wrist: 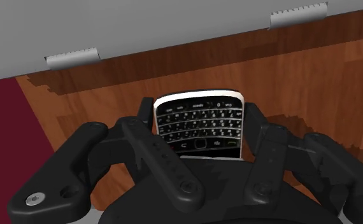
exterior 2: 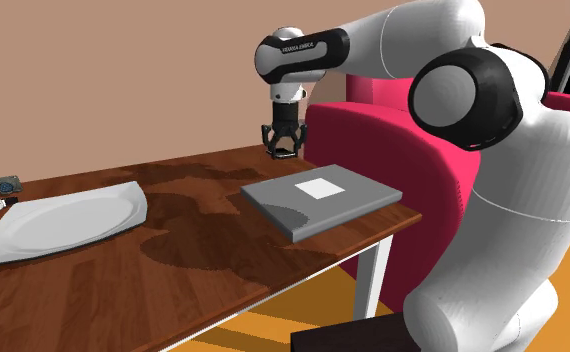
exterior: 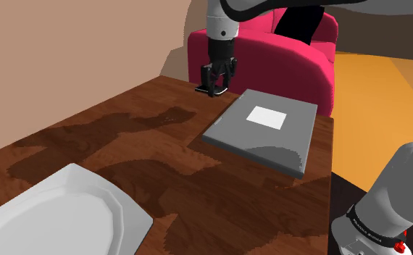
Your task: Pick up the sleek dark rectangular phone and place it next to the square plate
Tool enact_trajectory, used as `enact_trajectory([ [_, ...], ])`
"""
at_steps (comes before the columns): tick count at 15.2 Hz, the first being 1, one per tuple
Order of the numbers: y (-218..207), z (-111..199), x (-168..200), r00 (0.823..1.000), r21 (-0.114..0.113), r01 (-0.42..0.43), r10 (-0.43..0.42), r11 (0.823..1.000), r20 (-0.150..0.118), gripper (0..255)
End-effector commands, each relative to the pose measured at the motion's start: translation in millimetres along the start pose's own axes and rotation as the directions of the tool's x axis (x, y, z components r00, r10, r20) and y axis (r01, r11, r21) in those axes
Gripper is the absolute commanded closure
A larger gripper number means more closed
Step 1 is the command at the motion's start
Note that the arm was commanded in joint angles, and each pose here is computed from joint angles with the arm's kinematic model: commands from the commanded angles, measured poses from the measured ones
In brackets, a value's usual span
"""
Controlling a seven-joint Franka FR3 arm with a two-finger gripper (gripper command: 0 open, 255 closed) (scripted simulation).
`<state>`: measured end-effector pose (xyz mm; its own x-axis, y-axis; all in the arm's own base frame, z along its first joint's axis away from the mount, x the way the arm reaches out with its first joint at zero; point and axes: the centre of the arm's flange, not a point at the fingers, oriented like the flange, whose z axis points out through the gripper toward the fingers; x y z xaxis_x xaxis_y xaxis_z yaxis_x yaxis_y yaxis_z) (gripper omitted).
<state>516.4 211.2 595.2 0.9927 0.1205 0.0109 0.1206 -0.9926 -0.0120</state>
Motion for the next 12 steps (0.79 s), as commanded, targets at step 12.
enact_trajectory([
  [12,-81.6,-27.5,-43.1,1.0,0.0,0.0,0.0,1.0,0.0,255],
])
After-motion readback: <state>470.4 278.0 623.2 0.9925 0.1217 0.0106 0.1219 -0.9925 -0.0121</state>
